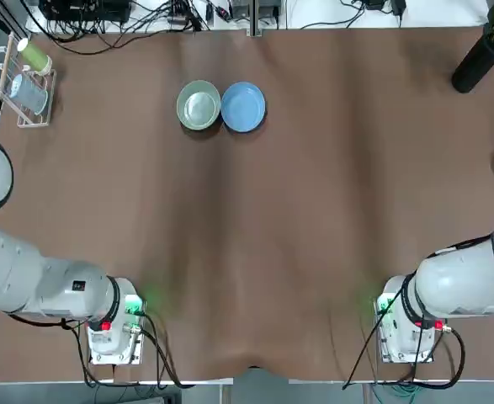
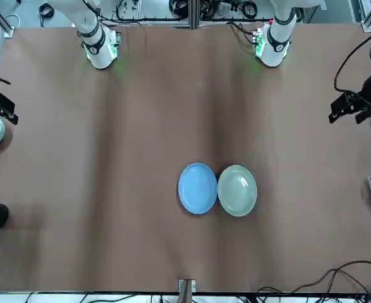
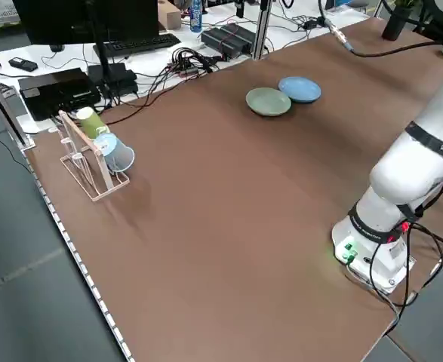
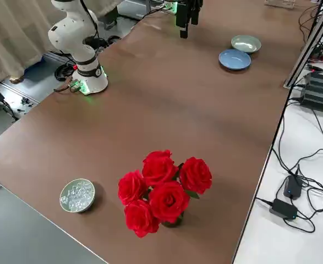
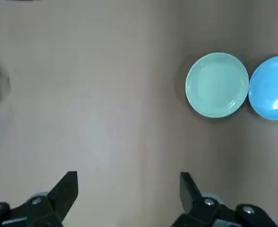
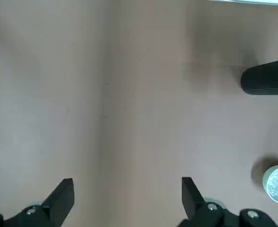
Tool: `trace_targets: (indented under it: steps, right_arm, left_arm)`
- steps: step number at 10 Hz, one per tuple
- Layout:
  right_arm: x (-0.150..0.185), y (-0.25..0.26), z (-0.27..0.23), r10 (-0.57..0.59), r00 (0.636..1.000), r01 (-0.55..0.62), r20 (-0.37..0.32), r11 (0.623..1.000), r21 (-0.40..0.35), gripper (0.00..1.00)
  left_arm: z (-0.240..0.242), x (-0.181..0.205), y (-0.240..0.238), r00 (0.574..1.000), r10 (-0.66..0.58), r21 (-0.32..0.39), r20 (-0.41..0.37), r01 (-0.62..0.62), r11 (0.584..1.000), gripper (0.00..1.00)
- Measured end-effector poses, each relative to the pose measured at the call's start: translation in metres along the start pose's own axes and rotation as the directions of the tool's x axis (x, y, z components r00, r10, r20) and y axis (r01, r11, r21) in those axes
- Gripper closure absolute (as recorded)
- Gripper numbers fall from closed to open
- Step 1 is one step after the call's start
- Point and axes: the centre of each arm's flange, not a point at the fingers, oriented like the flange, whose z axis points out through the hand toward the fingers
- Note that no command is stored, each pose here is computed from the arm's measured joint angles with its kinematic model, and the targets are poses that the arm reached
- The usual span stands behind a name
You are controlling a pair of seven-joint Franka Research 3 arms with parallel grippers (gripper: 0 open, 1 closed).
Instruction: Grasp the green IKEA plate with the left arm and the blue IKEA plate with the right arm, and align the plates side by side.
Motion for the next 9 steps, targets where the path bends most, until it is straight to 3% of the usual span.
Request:
trace_targets:
  steps: [9]
  right_arm:
    - [-0.002, 0.018, 0.0, 0.036, 0.999, -0.036, -0.004, 0.999, 0.037, 0.0]
  left_arm:
    - [-0.001, -0.001, 0.0, 1.0, 0.002, 0.025, -0.001, -0.002, 1.0, 0.03]
